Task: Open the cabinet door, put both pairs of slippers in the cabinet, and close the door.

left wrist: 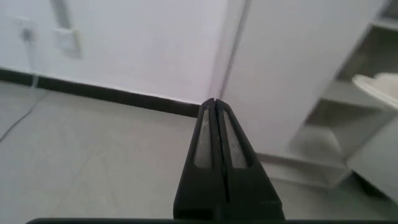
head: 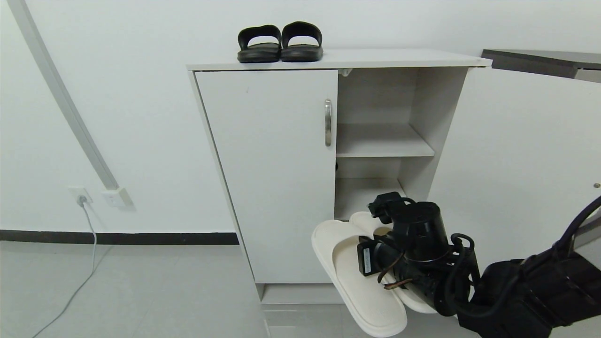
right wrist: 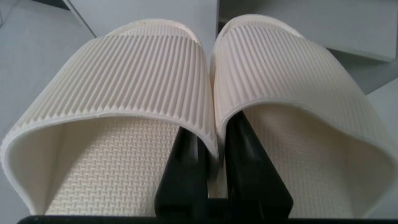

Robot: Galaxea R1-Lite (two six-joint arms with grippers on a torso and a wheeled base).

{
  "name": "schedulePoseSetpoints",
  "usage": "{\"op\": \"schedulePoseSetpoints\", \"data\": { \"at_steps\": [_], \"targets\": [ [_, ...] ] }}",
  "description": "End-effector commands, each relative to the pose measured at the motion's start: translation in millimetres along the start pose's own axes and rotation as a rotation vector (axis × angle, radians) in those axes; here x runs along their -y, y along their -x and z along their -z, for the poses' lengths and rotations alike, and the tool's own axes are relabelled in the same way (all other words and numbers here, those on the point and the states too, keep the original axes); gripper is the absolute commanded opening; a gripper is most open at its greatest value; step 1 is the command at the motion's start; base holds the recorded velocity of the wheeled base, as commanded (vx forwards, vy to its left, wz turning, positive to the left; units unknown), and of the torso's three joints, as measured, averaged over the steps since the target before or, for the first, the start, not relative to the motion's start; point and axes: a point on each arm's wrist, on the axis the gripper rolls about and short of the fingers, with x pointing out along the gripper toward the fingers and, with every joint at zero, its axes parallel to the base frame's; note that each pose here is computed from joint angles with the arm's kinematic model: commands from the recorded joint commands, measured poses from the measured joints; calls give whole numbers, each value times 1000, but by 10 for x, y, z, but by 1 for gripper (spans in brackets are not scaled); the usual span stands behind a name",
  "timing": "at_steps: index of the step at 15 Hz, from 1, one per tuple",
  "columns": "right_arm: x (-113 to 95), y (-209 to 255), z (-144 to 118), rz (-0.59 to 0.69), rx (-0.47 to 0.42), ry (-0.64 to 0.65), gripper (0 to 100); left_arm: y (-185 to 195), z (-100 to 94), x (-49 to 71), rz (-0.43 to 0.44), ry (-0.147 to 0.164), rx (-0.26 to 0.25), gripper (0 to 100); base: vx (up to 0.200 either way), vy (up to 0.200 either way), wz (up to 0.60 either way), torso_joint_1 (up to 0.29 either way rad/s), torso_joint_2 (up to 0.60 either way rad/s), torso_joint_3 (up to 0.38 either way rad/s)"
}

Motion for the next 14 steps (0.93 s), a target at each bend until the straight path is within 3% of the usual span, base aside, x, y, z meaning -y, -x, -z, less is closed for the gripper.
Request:
{"op": "schedulePoseSetpoints", "data": {
  "at_steps": [1,2,3,4,5,7,8,12,14],
  "targets": [
    [-6,-18,26,1,-8,4,0,-3,22,-17,98,-18,-36,0,0,0,0,0,0,0],
    [-4,-14,24,1,-6,2,0,16,24,-15,43,-38,-2,0,0,0,0,0,0,0],
    [-2,-13,28,7,-6,2,0,66,42,-12,-10,-45,69,0,0,0,0,0,0,0],
    [-4,-20,15,19,1,1,0,64,38,-35,-105,-37,73,0,0,0,0,0,0,0],
    [-12,-16,21,18,0,2,0,68,39,-39,-118,-32,79,0,0,0,0,0,0,0],
    [-26,-15,6,20,6,3,0,67,40,-30,-77,-47,75,0,0,0,0,0,0,0],
    [-32,-52,24,69,12,12,0,65,45,-17,-18,-45,68,0,0,0,0,0,0,0],
    [-217,-368,-160,303,150,-33,0,65,44,-15,-12,-32,69,0,0,0,0,0,0,0],
    [-329,-495,-242,356,194,-54,0,65,44,-15,-12,-23,70,0,0,0,0,0,0,0]
  ]
}}
